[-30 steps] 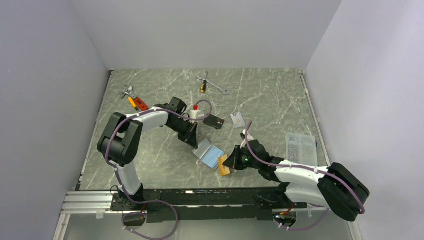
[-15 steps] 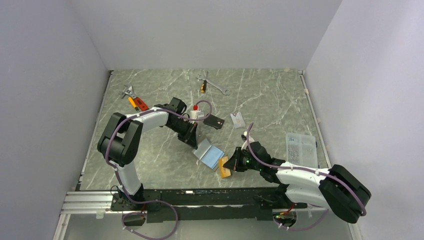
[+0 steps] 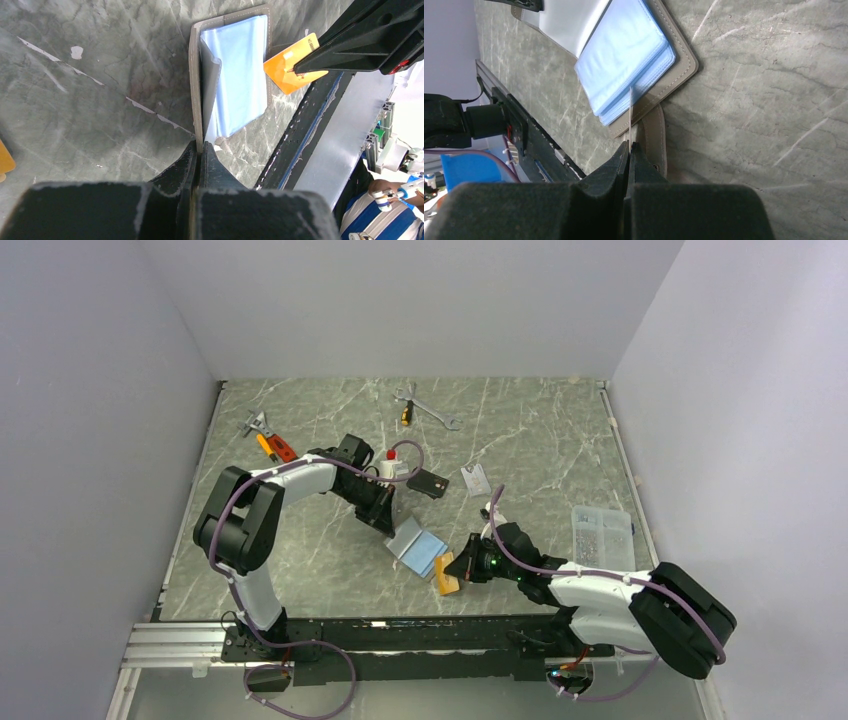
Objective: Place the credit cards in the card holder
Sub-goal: Open the card holder at the center of the board.
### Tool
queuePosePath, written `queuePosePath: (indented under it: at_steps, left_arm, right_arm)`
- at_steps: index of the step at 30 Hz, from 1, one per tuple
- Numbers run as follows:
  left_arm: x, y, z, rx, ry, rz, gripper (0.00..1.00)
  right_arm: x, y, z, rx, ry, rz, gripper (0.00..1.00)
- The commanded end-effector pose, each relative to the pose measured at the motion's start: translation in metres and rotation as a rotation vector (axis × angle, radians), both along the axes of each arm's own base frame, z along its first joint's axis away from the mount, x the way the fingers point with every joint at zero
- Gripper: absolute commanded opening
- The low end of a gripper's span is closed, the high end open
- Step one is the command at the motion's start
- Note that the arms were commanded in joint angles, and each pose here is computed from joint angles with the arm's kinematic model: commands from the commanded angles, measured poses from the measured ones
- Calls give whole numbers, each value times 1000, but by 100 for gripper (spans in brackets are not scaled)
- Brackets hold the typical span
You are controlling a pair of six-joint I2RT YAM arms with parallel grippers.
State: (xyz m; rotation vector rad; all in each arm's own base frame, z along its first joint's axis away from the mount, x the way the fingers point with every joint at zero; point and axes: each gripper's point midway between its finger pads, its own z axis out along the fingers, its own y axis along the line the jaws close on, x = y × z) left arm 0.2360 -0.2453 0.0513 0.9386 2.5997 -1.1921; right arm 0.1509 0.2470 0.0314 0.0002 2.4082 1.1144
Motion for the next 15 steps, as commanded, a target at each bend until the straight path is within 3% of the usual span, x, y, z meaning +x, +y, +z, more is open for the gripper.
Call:
queuePosePath:
  at_steps: [1,15]
  left_arm:
    - [1,-4,13,-28,-51,-20,0]
    - [0,-4,15,-28,-60,-25,0]
  right_arm:
    - [8,5,10,31,-40,-5,0]
    - [13,10,24,58,-83,1,0]
